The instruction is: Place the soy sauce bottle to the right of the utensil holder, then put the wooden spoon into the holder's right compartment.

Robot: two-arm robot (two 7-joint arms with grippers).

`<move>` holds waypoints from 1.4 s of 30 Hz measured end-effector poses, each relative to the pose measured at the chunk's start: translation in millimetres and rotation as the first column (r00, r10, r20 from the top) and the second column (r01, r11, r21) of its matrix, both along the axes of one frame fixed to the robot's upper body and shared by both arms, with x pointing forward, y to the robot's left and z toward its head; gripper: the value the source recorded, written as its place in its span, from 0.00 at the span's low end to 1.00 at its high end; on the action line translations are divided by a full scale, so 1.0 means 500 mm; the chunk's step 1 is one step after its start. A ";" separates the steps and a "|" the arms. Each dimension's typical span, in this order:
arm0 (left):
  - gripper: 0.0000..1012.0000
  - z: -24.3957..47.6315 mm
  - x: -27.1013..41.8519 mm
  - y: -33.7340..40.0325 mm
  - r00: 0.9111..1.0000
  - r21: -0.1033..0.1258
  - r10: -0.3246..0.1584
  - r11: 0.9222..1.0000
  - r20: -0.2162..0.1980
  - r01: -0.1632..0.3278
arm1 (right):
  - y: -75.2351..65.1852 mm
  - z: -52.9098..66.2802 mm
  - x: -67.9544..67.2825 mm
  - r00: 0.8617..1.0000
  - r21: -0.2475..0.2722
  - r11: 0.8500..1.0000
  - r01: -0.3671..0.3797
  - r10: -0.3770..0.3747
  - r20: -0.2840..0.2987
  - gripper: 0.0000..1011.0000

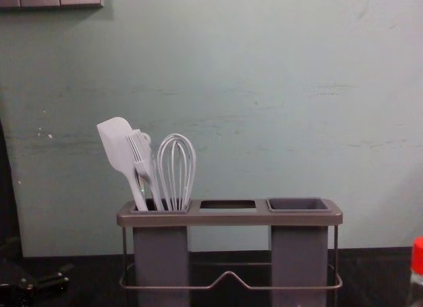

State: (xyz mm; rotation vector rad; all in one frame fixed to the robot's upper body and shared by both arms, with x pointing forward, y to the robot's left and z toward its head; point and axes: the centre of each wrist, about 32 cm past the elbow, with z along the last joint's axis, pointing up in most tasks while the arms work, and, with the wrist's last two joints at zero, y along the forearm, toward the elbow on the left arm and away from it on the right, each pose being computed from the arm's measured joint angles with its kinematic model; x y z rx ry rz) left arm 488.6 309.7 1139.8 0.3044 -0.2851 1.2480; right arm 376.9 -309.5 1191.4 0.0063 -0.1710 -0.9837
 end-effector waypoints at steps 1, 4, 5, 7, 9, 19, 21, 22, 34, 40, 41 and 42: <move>0.99 0.000 0.000 0.000 1.000 0.000 0.000 1.000 0.000 0.000 | 0.003 -0.002 0.001 1.000 -0.001 1.000 -0.004 0.004 -0.003 0.99; 0.99 0.000 0.000 0.000 1.000 0.000 0.000 1.000 0.000 0.000 | 0.015 -0.012 0.007 0.999 -0.010 1.000 -0.017 0.016 -0.028 0.99; 0.99 0.000 0.000 0.000 1.000 0.000 0.000 1.000 0.000 0.000 | 0.017 -0.015 0.009 0.999 -0.011 1.000 -0.018 0.018 -0.034 0.99; 0.99 0.000 0.000 0.000 1.000 0.000 0.000 1.000 0.000 0.000 | 0.023 -0.023 0.015 0.999 -0.015 1.000 -0.022 0.021 -0.048 0.99; 0.99 0.000 0.000 0.000 1.000 0.000 0.000 1.000 0.000 0.000 | 0.028 -0.031 0.022 0.998 -0.015 1.000 -0.019 0.018 -0.061 0.99; 0.99 0.000 0.000 0.000 1.000 0.000 0.000 1.000 0.000 0.000 | 0.038 -0.045 0.038 0.997 0.000 1.000 -0.017 0.017 -0.076 0.99; 0.99 0.000 0.000 0.000 1.000 0.000 0.000 1.000 0.000 0.000 | 0.040 -0.046 0.040 0.997 0.004 1.000 -0.019 0.019 -0.077 0.99; 0.99 0.000 0.000 0.000 1.000 0.000 0.000 1.000 0.000 0.000 | 0.042 -0.047 0.040 0.997 0.007 1.000 -0.019 0.020 -0.077 0.99; 0.99 0.000 0.000 0.000 1.000 0.000 0.000 1.000 0.000 0.000 | 0.041 -0.049 0.038 0.997 0.027 0.999 -0.025 0.027 -0.078 0.97; 0.99 0.000 0.000 0.000 1.000 0.000 0.000 1.000 0.000 0.000 | 0.040 -0.051 0.035 0.996 0.036 0.999 -0.030 0.033 -0.079 0.83; 0.99 0.000 0.000 0.000 1.000 0.000 0.000 1.000 0.000 0.000 | 0.040 -0.051 0.035 0.996 0.037 0.999 -0.033 0.036 -0.080 0.81; 0.99 0.000 0.000 0.000 1.000 0.000 0.000 1.000 0.000 0.000 | 0.040 -0.051 0.035 0.996 0.038 0.999 -0.034 0.037 -0.080 0.78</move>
